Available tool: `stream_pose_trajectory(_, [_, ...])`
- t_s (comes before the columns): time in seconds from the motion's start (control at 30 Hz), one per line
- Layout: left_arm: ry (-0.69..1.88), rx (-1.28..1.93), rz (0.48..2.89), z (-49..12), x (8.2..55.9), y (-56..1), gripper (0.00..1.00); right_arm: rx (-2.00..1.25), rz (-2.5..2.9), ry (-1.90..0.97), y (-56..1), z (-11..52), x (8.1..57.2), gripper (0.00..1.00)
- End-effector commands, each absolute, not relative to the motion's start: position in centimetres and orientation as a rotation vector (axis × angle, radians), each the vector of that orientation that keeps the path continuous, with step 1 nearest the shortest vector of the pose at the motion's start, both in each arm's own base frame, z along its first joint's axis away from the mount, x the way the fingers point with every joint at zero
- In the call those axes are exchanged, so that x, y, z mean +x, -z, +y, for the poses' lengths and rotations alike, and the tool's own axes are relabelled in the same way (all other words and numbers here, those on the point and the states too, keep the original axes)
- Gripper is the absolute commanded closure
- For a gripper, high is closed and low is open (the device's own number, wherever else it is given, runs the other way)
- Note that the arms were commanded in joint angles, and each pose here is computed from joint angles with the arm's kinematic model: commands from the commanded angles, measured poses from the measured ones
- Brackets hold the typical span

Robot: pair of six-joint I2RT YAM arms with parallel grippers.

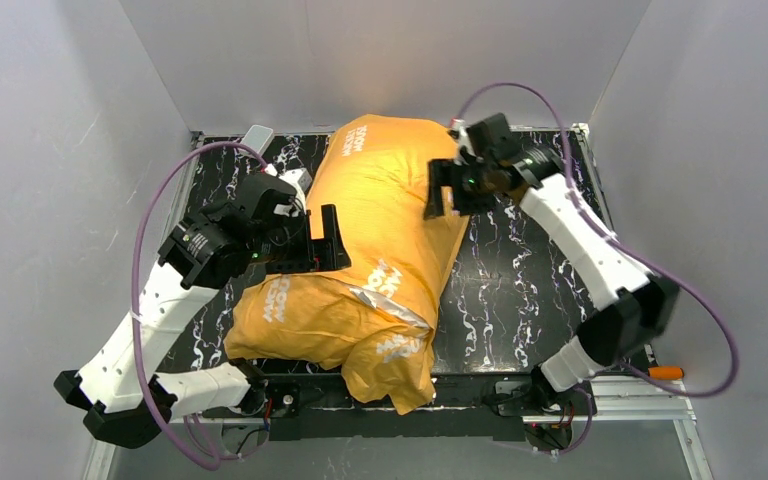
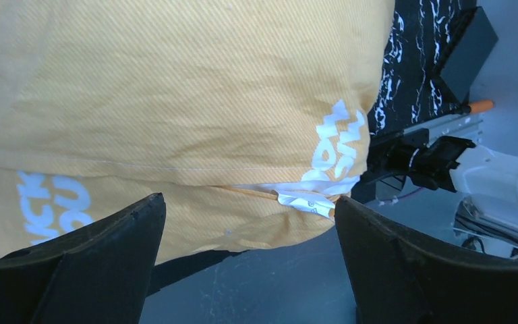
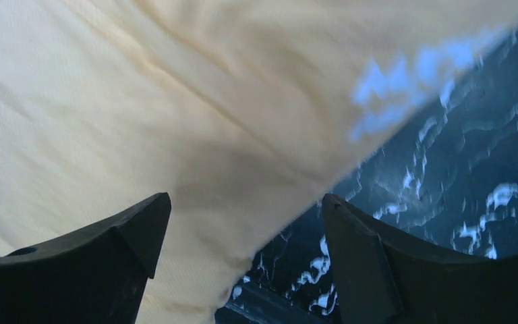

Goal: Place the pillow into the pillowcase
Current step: Stuff the pillow into the pillowcase.

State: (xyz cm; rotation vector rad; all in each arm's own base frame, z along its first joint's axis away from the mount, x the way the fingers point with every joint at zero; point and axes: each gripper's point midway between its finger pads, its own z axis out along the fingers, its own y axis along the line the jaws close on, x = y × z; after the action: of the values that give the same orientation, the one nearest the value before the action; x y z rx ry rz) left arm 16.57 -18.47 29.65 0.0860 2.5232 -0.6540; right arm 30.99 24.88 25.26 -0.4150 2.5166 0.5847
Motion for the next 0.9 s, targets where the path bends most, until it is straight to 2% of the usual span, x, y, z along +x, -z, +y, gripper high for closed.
stream_pose_trajectory(0.0, [0.454,0.065,2.524,-15.8,17.3,-29.6,0.05,-0.105,2.566,-0.690,-22.9,19.8,29.2,0.06])
stream_pose_trajectory(0.2, [0.347,-0.001,2.599,-15.4,18.1,-28.0,0.03,0.283,2.582,-1.066,-18.6,18.2,27.1,0.02])
stream_pose_trajectory(0.33, [0.356,-0.002,2.623,-15.8,18.3,-27.8,0.03,0.396,2.561,-1.321,-16.7,20.7,27.3,0.02])
stream_pose_trajectory(0.57, [0.384,-0.018,2.619,-15.6,18.8,-28.1,0.02,0.399,2.513,-1.487,-14.2,24.5,29.6,0.03])
stream_pose_trajectory(0.6, [0.393,-0.024,2.619,-15.6,19.0,-28.1,0.02,0.378,2.489,-1.511,-14.3,25.2,30.0,0.08])
stream_pose_trajectory(0.67, [0.401,-0.041,2.623,-15.4,19.3,-27.8,0.02,0.348,2.430,-1.552,-15.0,26.3,30.8,0.34])
stream_pose_trajectory(0.7, [0.402,-0.049,2.631,-15.2,19.5,-27.5,0.02,0.330,2.383,-1.582,-16.0,26.7,31.3,0.51])
stream_pose_trajectory(0.77, [0.414,-0.082,2.653,-14.7,19.9,-26.6,0.02,0.281,2.312,-1.621,-18.6,27.2,32.2,0.95])
stream_pose_trajectory(0.8, [0.443,-0.097,2.667,-14.6,20.2,-26.0,0.02,0.244,2.291,-1.612,-20.1,27.3,32.7,0.99])
stream_pose_trajectory(0.87, [0.459,-0.153,2.700,-13.8,20.7,-24.2,0.02,0.159,2.259,-1.553,-23.2,27.2,33.4,0.99])
